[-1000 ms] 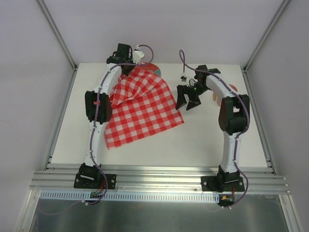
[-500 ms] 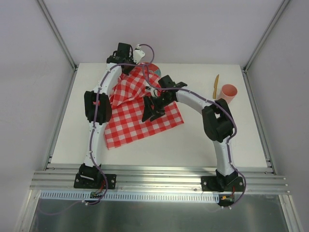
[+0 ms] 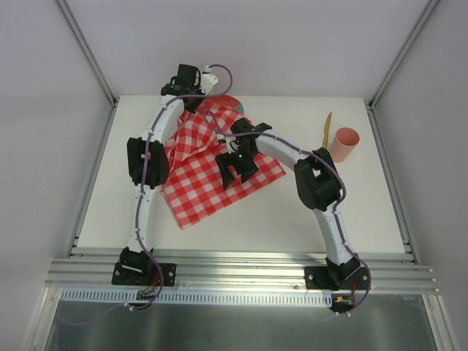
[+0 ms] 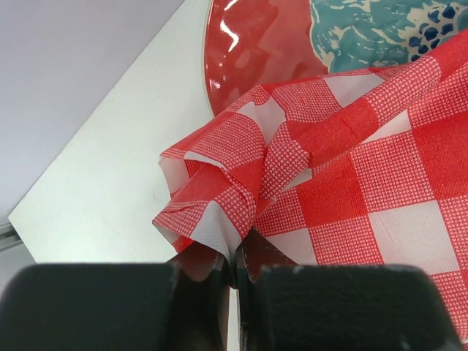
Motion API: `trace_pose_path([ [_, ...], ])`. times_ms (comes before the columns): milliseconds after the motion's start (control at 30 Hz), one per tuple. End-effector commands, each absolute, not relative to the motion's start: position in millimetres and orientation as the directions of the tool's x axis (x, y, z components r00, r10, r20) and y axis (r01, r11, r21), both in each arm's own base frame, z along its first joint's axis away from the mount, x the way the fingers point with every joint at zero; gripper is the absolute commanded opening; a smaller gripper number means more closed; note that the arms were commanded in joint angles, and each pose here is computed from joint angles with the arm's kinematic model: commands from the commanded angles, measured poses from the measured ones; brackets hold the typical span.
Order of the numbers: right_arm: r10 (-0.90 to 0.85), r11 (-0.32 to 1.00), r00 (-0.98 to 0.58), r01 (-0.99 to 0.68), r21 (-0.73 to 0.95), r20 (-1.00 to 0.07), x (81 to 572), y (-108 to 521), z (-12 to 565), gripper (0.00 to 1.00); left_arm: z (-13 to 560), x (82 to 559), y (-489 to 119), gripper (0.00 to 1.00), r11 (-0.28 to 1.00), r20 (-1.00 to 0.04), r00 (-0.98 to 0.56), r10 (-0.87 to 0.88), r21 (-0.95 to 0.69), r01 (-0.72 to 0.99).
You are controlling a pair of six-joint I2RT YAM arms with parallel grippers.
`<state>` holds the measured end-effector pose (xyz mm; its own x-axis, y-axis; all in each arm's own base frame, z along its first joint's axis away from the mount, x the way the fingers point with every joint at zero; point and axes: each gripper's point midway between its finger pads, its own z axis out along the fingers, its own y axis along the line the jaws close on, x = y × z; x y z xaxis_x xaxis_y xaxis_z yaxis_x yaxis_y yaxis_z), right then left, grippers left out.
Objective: Set the dinner table for one person
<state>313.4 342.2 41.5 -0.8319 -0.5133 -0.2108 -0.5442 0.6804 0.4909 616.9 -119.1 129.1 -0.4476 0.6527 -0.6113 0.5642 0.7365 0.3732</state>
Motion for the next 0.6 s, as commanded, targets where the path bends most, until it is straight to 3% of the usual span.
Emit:
trace_pose_path([
  [0,-0.680,0.723,-0.732,-0.678,0.133,-0.031,310,272,17,0.97,192,618,-110,0.00,0.776,-0.685,-0.403,0.607,0.403,0.486],
  [100,-0.679,0.734,-0.728,-0.669,0.116,0.094,289,242,12,0.97,198,617,-109,0.00,0.781,-0.692,-0.401,0.601,0.402,0.477],
  [333,-0.610,0.791,-0.771,-0.604,0.097,0.184,275,176,0,0.97,234,614,-92,0.00,0.791,-0.707,-0.377,0.598,0.443,0.423],
  [433,-0.570,0.821,-0.801,-0.547,0.163,0.182,275,167,7,0.97,238,608,-75,0.00,0.785,-0.689,-0.389,0.611,0.464,0.411],
  [567,-0.542,0.840,-0.823,-0.534,0.091,0.172,286,154,18,0.97,240,590,-59,0.00,0.777,-0.664,-0.412,0.624,0.468,0.421],
])
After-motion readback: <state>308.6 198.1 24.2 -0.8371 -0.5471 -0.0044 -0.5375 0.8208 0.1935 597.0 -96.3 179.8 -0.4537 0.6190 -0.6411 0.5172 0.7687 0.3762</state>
